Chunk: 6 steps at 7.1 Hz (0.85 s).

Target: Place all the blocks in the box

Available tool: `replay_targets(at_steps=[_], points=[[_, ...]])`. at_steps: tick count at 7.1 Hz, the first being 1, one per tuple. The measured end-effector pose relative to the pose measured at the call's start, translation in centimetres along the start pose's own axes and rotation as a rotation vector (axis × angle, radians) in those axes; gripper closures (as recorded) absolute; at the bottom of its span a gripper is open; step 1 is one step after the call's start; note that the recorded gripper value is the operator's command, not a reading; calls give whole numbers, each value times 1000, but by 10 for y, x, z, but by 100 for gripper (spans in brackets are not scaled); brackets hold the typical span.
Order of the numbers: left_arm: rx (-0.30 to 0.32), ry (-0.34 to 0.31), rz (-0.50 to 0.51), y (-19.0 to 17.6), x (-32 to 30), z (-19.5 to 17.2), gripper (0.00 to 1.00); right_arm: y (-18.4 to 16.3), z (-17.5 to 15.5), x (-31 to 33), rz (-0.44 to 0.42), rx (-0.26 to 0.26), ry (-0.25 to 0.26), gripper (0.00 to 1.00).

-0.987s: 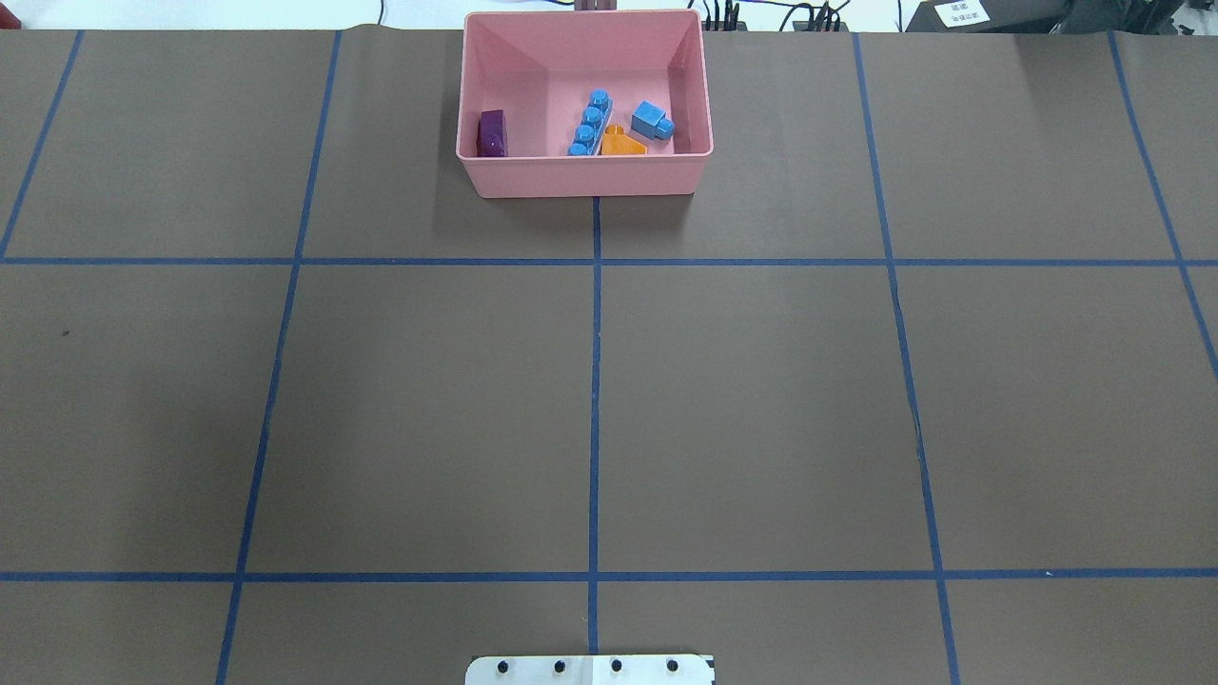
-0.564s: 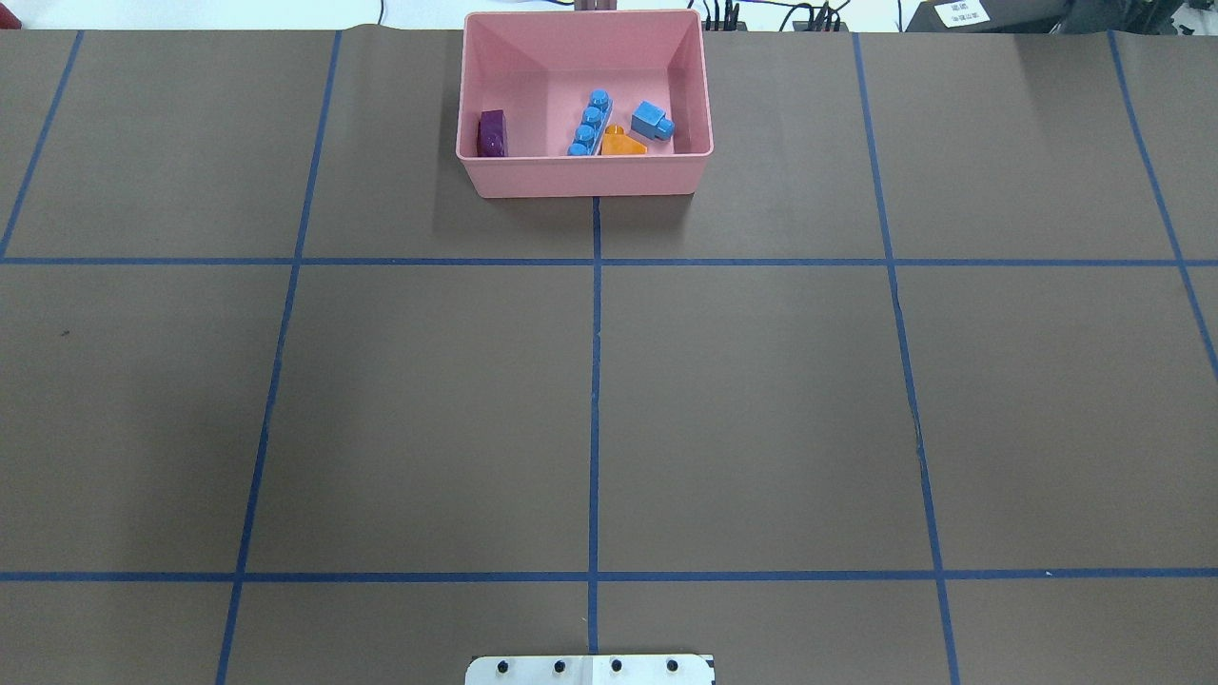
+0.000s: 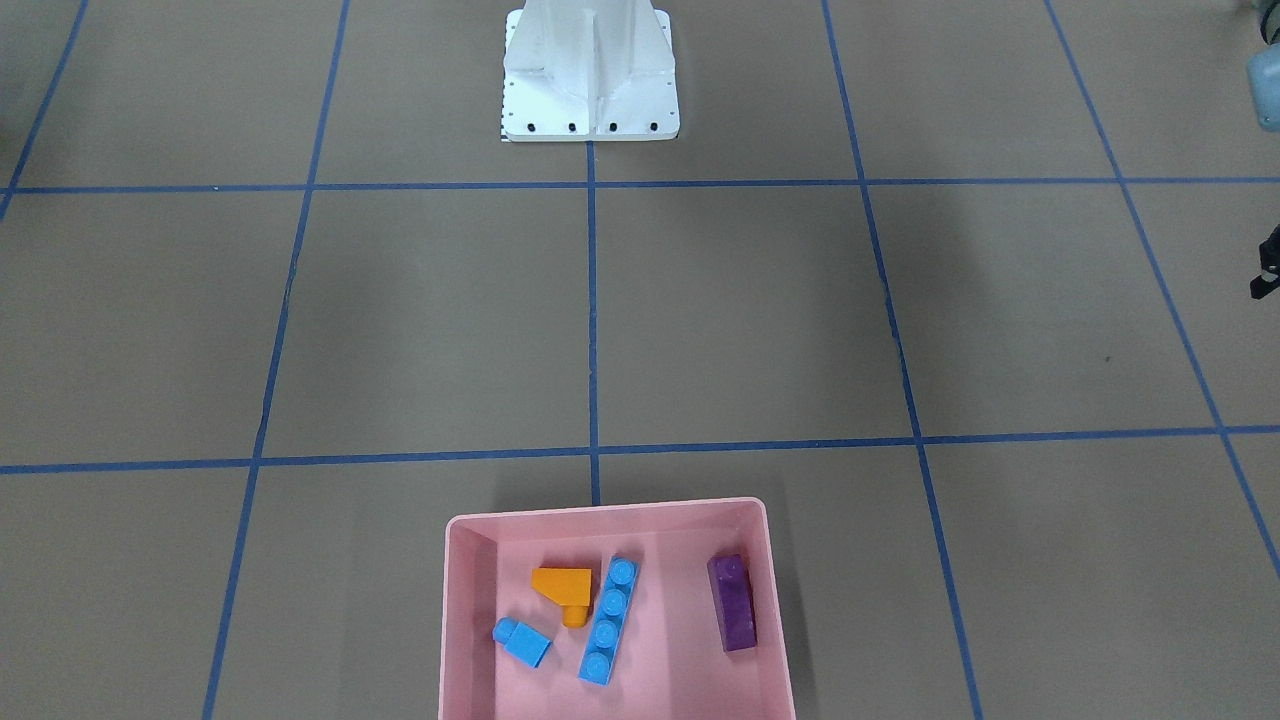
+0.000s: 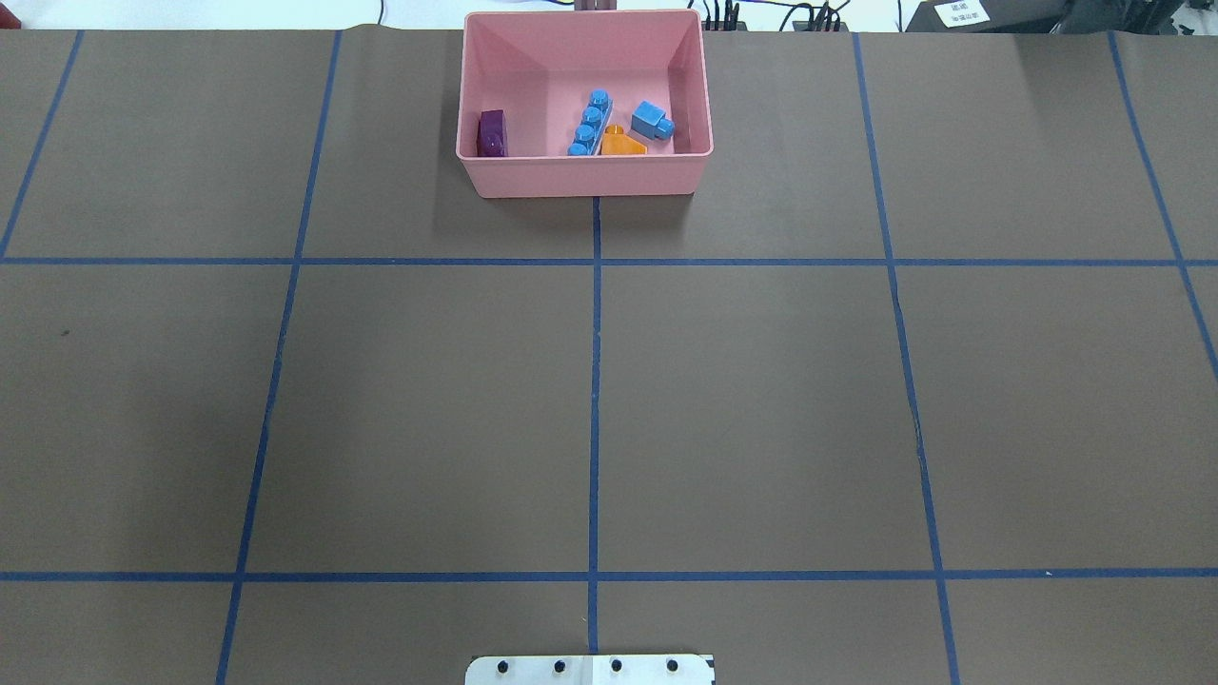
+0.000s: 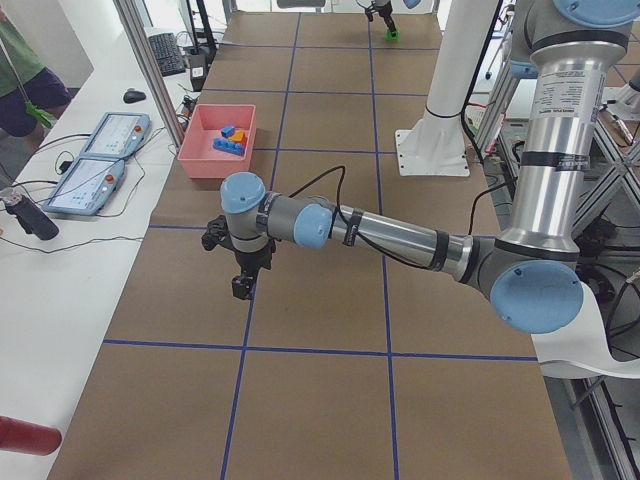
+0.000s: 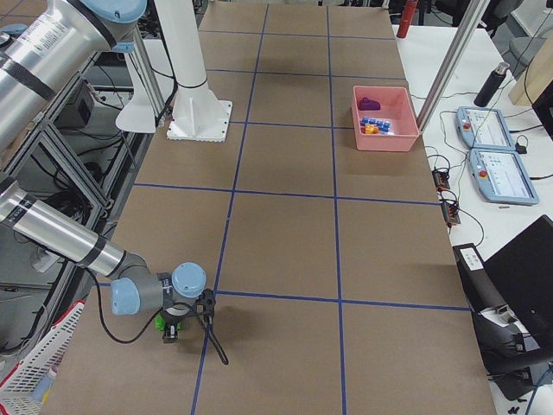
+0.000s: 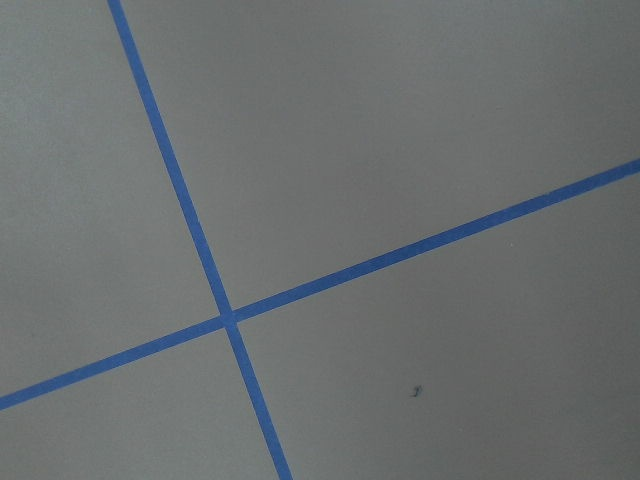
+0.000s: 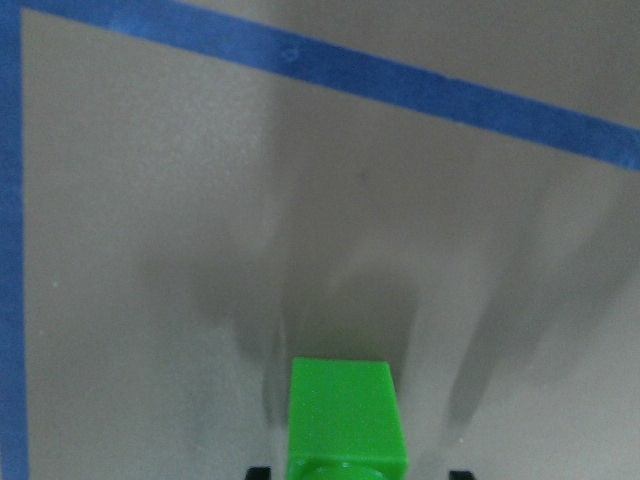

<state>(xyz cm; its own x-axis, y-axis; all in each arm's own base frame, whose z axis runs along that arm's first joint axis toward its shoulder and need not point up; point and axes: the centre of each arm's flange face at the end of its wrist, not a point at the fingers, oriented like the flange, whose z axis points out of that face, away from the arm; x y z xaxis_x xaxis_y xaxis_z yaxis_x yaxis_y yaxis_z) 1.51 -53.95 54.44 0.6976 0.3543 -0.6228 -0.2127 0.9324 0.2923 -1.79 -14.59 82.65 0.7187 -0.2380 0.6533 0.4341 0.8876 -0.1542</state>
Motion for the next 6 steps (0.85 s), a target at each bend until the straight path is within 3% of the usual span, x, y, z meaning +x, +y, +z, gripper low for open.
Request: replay_targets(at_steps=[3,6], points=[[-4,0,-4,3,-1,2,0,-6,-5,-12,-75,26,-3,100],[-15,1,-20,11,-5,6,0,-26,-48,-45,-102,153,-23,100]])
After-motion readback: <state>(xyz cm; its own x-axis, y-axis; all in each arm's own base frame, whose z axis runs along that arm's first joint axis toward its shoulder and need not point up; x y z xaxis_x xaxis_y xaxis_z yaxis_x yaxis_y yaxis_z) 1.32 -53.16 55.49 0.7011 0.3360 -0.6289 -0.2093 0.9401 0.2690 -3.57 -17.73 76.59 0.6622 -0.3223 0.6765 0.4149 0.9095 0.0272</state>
